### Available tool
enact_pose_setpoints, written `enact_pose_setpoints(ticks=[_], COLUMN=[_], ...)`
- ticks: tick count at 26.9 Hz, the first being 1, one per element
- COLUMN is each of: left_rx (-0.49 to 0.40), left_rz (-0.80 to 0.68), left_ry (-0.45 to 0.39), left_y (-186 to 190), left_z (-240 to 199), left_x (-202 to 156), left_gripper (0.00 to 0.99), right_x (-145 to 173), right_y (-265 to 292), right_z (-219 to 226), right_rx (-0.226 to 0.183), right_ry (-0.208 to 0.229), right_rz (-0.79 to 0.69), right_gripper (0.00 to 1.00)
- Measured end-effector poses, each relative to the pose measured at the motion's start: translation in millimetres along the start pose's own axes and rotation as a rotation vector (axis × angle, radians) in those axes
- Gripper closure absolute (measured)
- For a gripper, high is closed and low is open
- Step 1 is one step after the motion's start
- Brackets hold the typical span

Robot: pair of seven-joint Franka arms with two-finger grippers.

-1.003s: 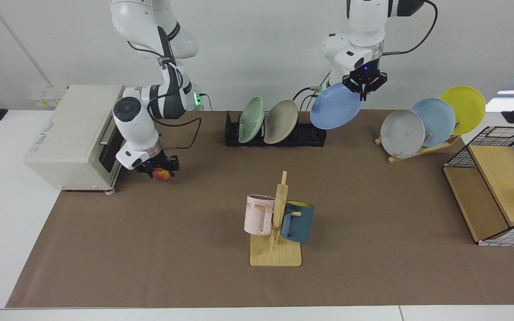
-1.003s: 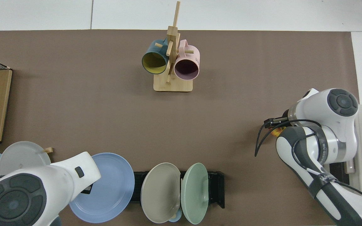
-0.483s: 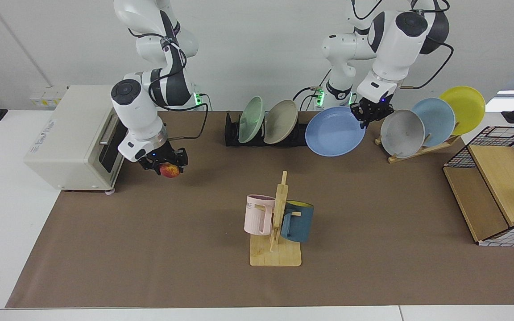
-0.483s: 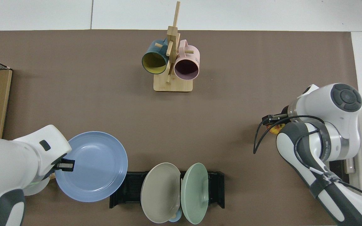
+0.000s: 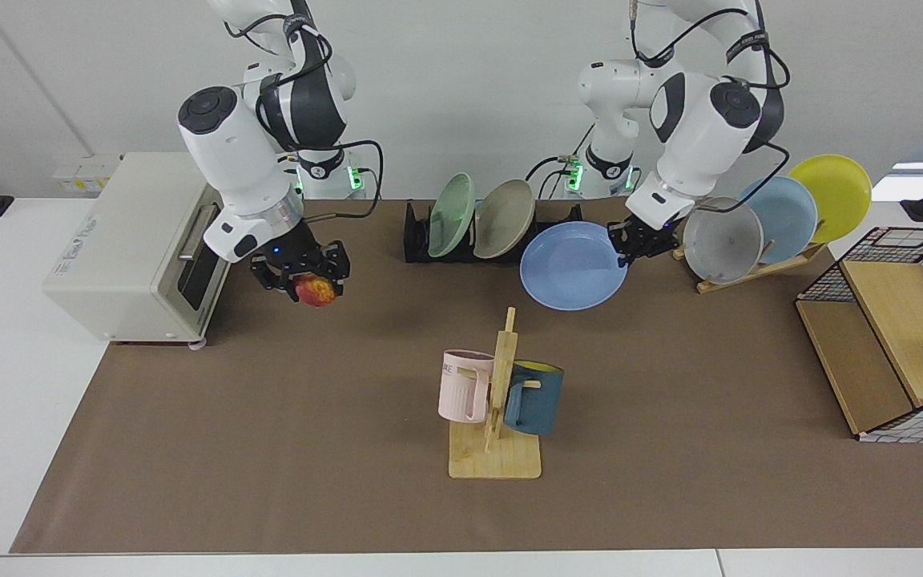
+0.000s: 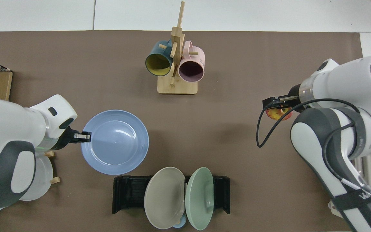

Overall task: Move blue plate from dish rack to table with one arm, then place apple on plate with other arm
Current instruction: 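Lower the blue plate onto the table while the right gripper carries the apple, then release the plate and withdraw the left gripper while the right gripper lowers the apple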

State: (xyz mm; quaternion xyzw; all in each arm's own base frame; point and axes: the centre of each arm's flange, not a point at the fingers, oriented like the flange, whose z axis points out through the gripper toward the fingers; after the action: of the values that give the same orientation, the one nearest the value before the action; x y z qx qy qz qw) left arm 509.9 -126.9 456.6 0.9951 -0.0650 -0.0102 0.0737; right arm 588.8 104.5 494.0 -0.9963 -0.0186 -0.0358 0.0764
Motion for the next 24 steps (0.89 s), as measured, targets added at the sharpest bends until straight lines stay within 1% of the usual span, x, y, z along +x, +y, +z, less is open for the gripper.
enact_pose_setpoints(ticks=[4,7,14,16,19,24], left_rx=[-0.038,-0.054,-0.119,-0.137,-0.161,-0.193], left_rz=[0.004,-0.001,-0.056,-0.065,-0.073,-0.081], left_ry=[0.016,0.026,0.029,0.025,0.033,0.065], left_y=[15.3,20.1,23.8,29.0,40.3,64.6], left_z=[35.5,61.0,102.6,110.2,119.0,139.1], left_x=[7.5,11.8,22.1,22.8,22.3,17.5], left_gripper=[0.952,0.952,0.952,0.952,0.952,0.952], right_x=[-4.6,-9.5,-19.8,-21.1,-21.7,-24.7], right_y=[-28.4,-51.5,-99.0,-109.4,-124.4,-145.6], right_z=[1.3,4.4,1.4,-0.3,-2.5,2.9], right_rx=[0.025,0.032,0.061,0.076,0.098,0.113], right_ry=[-0.015,-0.024,-0.027,-0.018,0.012,0.032], right_rz=[0.06,0.099,0.193,0.213,0.235,0.258], right_gripper=[0.24,0.24,0.24,0.24,0.24,0.24])
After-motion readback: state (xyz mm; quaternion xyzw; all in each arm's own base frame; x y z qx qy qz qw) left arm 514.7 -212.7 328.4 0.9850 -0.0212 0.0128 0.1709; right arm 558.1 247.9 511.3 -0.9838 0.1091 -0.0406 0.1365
